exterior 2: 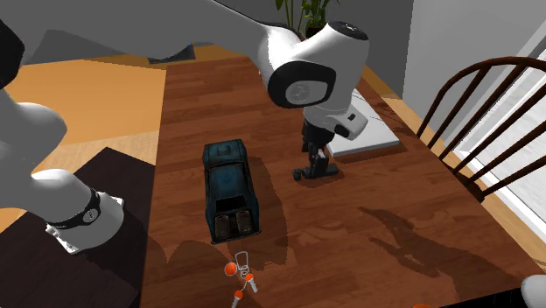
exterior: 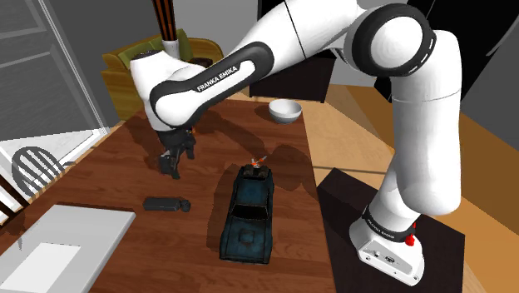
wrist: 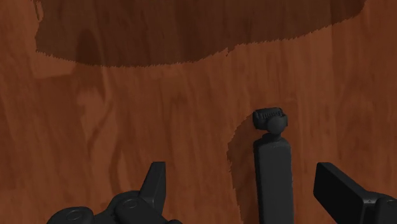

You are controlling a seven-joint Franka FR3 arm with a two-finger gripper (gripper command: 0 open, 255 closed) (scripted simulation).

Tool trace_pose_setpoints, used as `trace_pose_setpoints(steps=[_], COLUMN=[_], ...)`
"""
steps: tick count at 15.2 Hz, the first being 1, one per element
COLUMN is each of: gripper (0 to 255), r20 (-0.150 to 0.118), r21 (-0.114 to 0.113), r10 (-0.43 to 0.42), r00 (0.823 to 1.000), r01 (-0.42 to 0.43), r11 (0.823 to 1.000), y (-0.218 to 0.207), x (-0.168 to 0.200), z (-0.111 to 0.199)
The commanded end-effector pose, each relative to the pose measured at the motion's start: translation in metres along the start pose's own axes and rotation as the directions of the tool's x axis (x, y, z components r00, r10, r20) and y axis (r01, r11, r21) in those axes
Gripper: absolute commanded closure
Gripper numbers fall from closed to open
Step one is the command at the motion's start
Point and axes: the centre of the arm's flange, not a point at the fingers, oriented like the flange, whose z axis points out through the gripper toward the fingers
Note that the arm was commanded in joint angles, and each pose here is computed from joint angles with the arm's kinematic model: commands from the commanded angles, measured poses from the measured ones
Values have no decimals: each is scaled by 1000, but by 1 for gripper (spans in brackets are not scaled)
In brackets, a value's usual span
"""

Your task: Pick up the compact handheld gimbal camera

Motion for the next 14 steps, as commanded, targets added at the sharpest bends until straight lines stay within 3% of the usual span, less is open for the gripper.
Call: trace_pose_setpoints(steps=[1,8,14], gripper=[0,0,0], r20=[10,44,44], r21=[-6,-18,-18], r10=[-34,-146,-146], r00=[999,988,988], r01=[34,147,147], r11=[999,989,989], y=[-16,-67,-67], x=[18,70,72], z=[16,72,104])
